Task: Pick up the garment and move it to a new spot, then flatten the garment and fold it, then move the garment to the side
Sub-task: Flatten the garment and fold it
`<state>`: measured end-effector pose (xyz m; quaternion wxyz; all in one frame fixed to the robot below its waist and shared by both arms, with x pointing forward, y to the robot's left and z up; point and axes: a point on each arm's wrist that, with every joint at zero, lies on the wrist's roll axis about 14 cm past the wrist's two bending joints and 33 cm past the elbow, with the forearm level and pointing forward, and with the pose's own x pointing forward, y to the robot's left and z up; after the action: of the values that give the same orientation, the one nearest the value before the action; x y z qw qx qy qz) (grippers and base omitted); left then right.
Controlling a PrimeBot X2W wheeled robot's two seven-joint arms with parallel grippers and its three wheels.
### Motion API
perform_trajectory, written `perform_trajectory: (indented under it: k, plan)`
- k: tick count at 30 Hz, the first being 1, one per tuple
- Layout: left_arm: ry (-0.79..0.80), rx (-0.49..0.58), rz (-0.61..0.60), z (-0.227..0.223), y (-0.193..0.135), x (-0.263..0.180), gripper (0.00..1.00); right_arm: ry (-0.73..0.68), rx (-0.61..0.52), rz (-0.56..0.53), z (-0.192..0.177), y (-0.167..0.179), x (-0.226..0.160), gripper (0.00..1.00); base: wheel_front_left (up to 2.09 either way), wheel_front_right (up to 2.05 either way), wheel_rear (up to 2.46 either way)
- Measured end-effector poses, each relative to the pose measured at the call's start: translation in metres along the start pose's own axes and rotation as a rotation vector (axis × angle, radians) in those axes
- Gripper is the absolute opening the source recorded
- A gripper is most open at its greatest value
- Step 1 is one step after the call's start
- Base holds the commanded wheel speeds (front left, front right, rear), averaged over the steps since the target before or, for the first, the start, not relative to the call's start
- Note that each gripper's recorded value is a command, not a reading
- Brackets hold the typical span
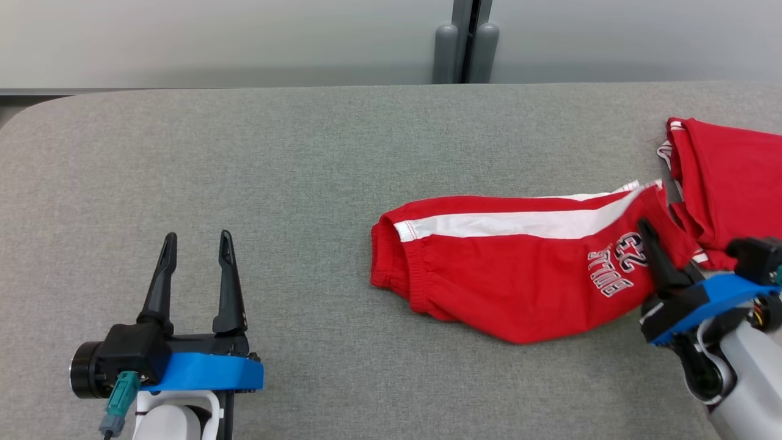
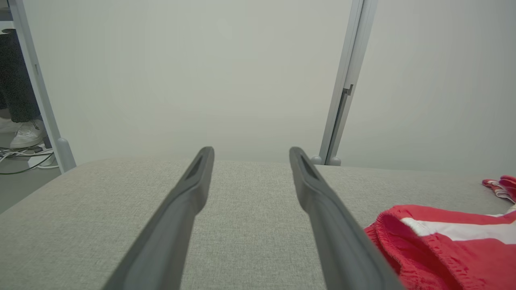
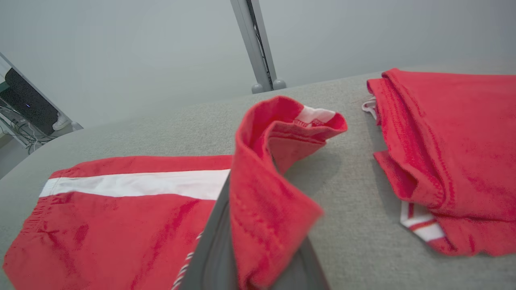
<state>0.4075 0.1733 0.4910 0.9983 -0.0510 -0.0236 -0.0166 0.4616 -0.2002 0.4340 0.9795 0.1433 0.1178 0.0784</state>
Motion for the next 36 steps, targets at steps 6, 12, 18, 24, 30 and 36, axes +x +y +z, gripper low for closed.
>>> perform_trajectory:
  k: [6,12,18,24,30,36]
  plan:
    - [-0.008,-0.001,0.01,0.004,0.003,-0.005,1.0,-0.084,-0.018,0.13,0.026,0.051,0.018,0.0,0.0,0.0,0.0]
    - [-0.015,-0.005,0.026,0.008,0.008,-0.011,1.0,-0.125,-0.039,0.276,0.039,0.109,0.028,0.0,0.0,0.0,0.0]
    - [-0.011,-0.011,0.048,0.007,0.013,-0.016,1.0,-0.098,-0.074,0.407,0.029,0.159,0.035,0.0,0.0,0.0,0.0]
    - [-0.004,-0.013,0.074,0.006,0.021,-0.022,1.0,-0.017,-0.102,0.484,-0.002,0.189,0.036,0.0,0.0,0.0,0.0]
    - [0.005,-0.016,0.095,0.003,0.025,-0.025,1.0,0.055,-0.112,0.551,-0.031,0.213,0.03,0.0,0.0,0.0,0.0]
    - [0.015,-0.02,0.092,0.0,0.024,-0.024,1.0,0.118,-0.15,0.593,-0.059,0.224,0.019,0.0,0.0,0.0,0.0]
